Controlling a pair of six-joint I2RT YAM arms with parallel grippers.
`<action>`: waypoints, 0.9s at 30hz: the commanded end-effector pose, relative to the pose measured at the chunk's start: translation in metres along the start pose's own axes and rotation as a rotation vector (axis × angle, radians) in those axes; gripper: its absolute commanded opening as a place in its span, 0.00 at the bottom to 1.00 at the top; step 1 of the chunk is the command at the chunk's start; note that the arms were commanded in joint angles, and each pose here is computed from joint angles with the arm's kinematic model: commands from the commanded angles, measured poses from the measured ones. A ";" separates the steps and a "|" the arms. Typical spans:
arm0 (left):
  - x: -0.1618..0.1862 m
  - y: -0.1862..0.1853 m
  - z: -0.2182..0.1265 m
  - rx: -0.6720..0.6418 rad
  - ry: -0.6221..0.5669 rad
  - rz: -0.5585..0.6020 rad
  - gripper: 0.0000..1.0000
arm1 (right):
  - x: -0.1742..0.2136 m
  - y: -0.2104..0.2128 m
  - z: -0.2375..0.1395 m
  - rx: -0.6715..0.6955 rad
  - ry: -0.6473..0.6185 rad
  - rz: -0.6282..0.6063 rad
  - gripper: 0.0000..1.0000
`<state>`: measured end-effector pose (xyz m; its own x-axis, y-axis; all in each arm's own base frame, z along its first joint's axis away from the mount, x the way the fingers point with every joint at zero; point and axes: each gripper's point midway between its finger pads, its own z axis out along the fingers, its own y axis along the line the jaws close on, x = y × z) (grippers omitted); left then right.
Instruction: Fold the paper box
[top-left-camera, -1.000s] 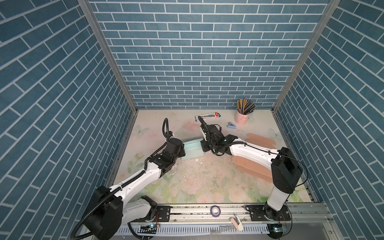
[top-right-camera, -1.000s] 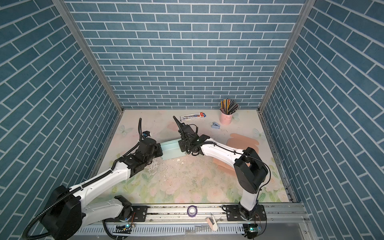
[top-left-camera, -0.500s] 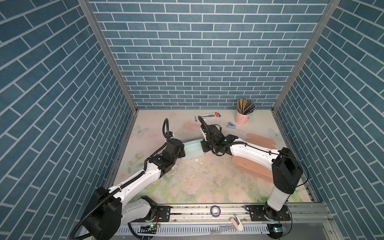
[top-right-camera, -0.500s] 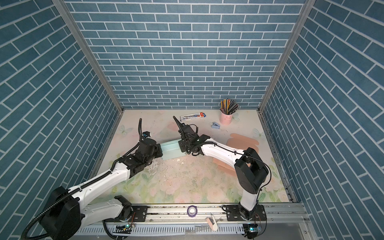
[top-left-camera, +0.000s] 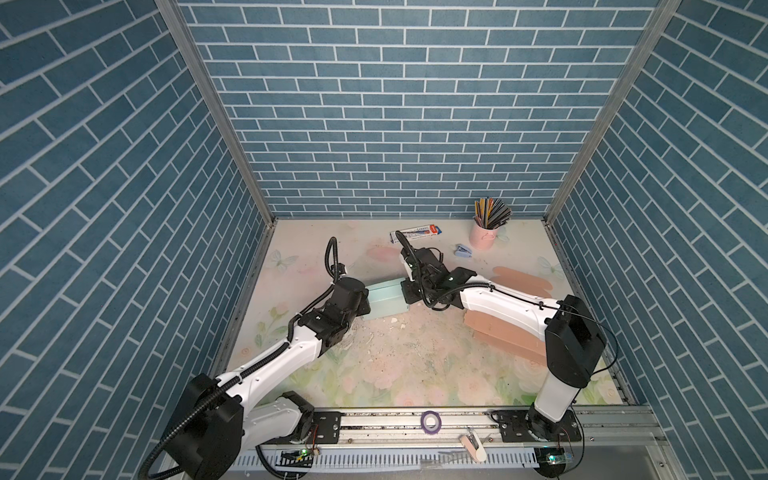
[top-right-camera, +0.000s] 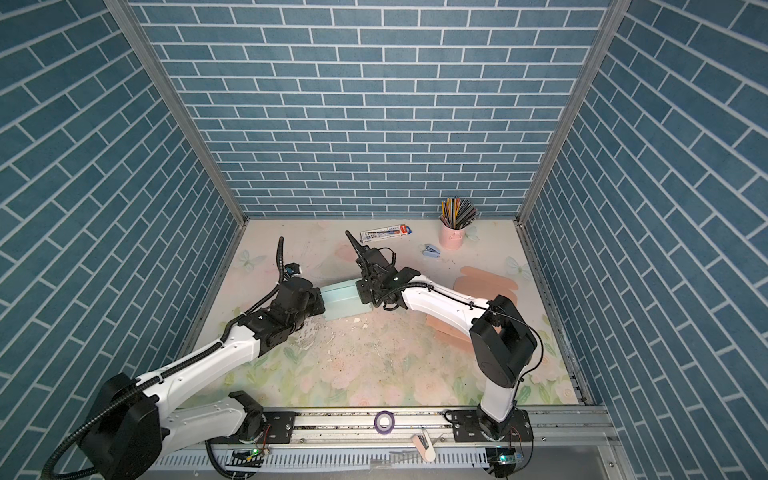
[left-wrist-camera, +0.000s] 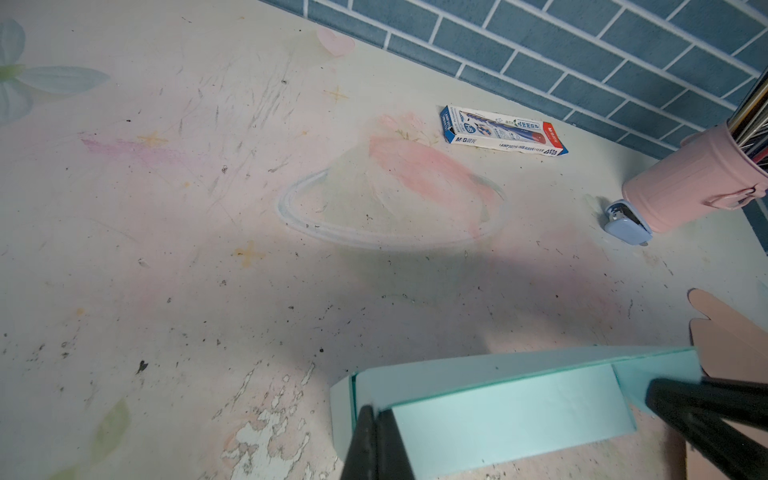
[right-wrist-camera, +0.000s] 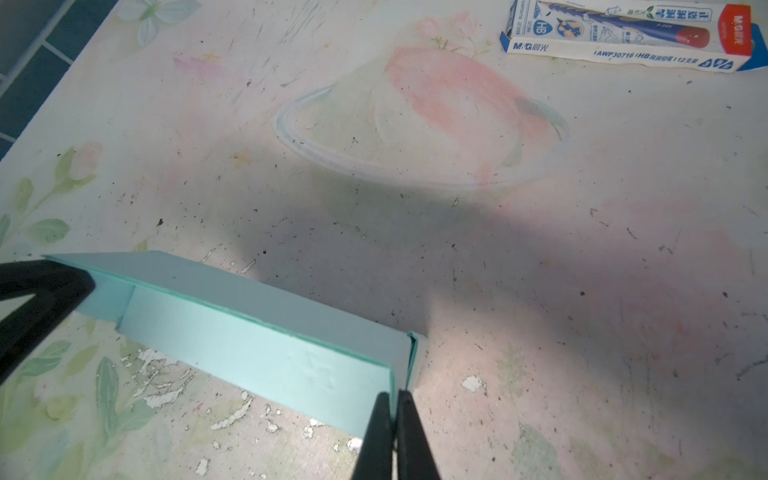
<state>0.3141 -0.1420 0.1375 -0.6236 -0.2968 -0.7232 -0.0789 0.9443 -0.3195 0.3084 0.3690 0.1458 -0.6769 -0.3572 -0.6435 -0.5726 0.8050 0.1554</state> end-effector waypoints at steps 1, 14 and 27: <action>0.041 -0.013 0.003 0.074 0.152 0.022 0.00 | -0.024 0.062 -0.022 -0.217 -0.057 -0.010 0.06; 0.044 -0.014 0.005 0.079 0.161 0.021 0.00 | -0.013 0.060 -0.005 -0.203 -0.018 -0.005 0.06; 0.047 -0.016 0.008 0.078 0.168 0.025 0.00 | 0.005 0.058 0.007 -0.209 0.022 0.002 0.06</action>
<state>0.3170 -0.1431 0.1342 -0.6225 -0.2994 -0.7231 -0.0850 0.9443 -0.3179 0.3111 0.3717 0.1452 -0.6948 -0.3403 -0.6335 -0.5522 0.8168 0.1668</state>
